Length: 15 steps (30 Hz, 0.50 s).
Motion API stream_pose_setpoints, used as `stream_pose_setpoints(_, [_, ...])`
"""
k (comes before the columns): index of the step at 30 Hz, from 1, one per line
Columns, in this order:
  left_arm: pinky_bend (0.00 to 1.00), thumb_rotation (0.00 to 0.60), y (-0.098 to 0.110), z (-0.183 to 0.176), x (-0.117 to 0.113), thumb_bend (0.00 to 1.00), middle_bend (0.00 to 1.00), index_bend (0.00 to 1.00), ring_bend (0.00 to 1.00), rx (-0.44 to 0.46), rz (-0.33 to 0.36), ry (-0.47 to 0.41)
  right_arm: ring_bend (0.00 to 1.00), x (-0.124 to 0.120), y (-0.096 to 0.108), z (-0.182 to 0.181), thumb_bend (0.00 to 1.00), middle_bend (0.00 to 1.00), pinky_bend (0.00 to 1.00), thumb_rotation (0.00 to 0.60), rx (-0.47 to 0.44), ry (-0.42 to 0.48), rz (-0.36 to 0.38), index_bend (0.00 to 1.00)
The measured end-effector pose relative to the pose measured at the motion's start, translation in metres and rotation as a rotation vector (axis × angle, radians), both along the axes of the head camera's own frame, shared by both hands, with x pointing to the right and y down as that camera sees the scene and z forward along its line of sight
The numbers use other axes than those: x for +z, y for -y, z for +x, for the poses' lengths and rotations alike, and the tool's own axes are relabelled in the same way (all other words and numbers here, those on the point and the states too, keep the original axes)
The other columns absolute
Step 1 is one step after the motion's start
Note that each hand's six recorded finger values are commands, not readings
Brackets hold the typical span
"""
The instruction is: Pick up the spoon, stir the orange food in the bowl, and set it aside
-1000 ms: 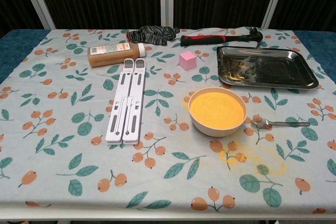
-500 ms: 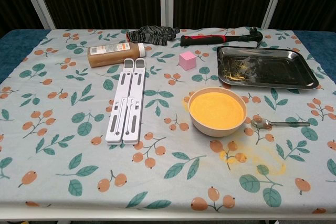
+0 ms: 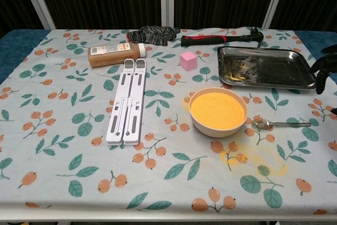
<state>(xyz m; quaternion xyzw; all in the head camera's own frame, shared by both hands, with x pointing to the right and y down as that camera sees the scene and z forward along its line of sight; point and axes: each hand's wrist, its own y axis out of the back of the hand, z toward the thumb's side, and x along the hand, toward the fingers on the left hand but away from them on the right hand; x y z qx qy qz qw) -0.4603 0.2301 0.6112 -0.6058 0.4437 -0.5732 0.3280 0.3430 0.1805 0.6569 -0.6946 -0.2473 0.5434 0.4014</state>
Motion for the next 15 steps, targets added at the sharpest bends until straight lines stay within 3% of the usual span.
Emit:
stream_pose_setpoints(6, [0.12,0.6,-0.001,-0.001,0.004,0.0,0.09,0.12,0.08,-0.002,-0.011,-0.006,0.0,0.038,-0.003,-0.012,0.23,0.2,0.0,0.6,-0.033,-0.04,-0.044,0.45])
stream_pose_setpoints(15, [0.12,0.6,-0.002,-0.003,0.008,0.0,0.09,0.12,0.08,-0.01,-0.021,-0.009,0.0,0.068,-0.006,-0.022,0.28,0.2,0.0,0.6,-0.053,-0.066,-0.067,0.48])
